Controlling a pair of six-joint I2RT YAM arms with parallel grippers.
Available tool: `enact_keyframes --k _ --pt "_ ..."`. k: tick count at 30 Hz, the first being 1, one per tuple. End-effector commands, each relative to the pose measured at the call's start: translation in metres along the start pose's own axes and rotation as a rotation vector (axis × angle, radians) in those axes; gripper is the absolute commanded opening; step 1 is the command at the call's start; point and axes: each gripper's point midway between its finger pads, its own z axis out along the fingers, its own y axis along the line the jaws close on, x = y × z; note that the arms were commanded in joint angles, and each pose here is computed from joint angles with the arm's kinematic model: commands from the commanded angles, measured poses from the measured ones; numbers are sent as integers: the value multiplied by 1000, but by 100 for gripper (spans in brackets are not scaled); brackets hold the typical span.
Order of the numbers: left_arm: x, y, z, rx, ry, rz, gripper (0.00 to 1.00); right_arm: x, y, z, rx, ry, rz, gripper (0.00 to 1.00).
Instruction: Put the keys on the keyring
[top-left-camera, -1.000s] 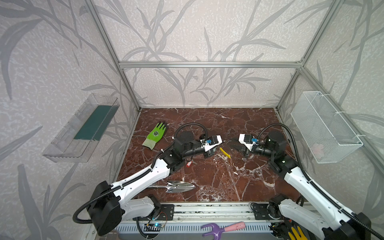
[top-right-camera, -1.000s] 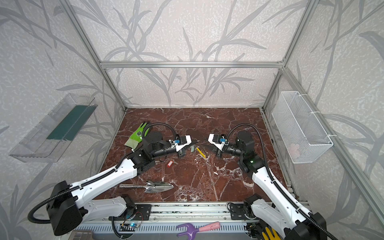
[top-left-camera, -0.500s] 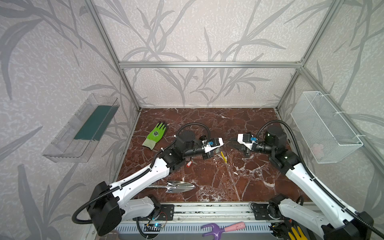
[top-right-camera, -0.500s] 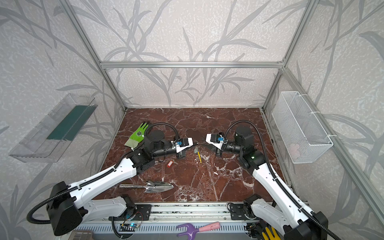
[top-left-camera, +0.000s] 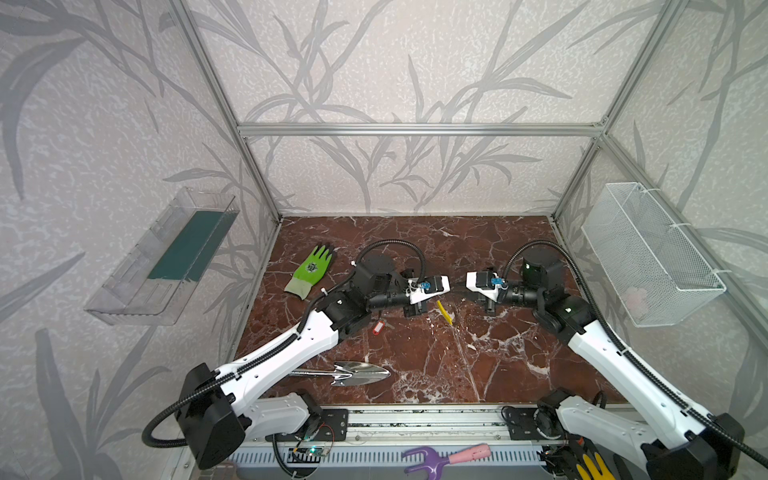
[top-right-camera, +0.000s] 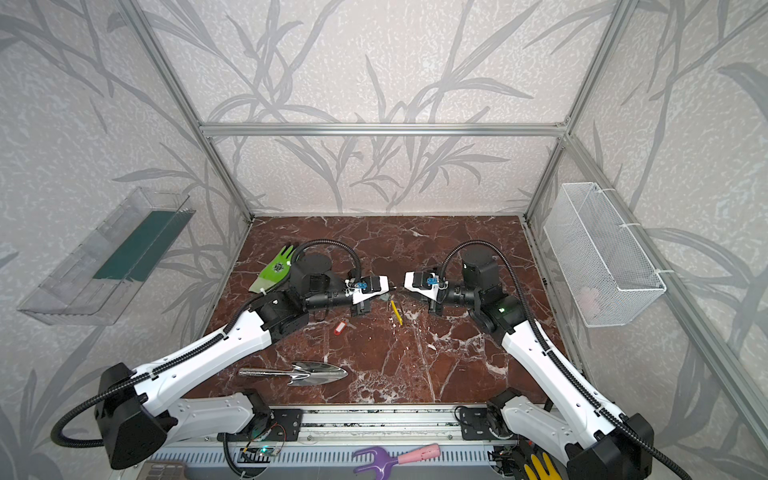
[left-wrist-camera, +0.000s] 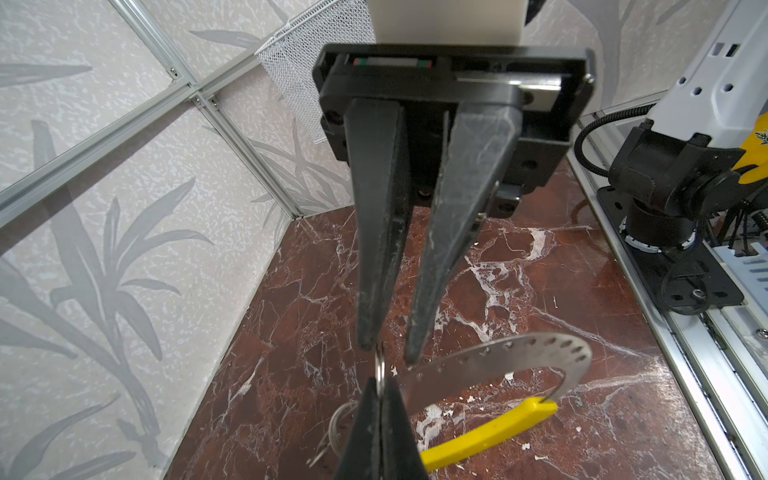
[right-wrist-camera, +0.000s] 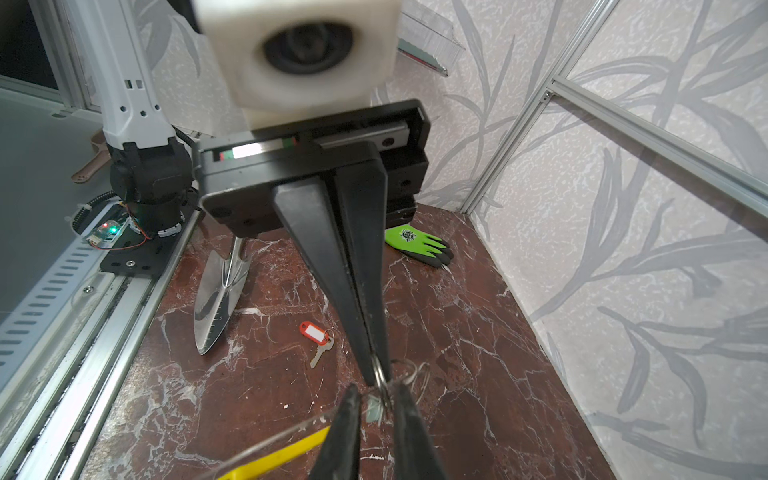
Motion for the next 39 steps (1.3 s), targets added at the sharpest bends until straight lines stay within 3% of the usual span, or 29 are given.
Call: enact_keyframes --k 1,8,13,15,20,24,28,39 --pt "-12 1 -1 23 -18 45 0 -4 -5 0 14 11 -14 18" --pt "-14 0 1 41 -19 52 0 -1 -3 4 -5 18 -11 13" --pt "-14 0 3 45 -19 50 0 0 -1 4 -10 16 -23 0" --pt "-12 3 3 30 -14 44 1 1 -2 4 0 13 -24 0" --pt "-7 20 -7 -82 -42 -8 20 -1 -9 2 40 -59 30 0" --pt "-13 32 -23 -147 -142 -93 21 -8 -11 2 38 -168 89 0" --pt "-10 28 -29 -148 -168 -139 21 -13 -12 4 15 -233 125 0" --pt "-18 19 -35 -117 -212 -195 22 -18 -11 4 -13 -279 171 0"
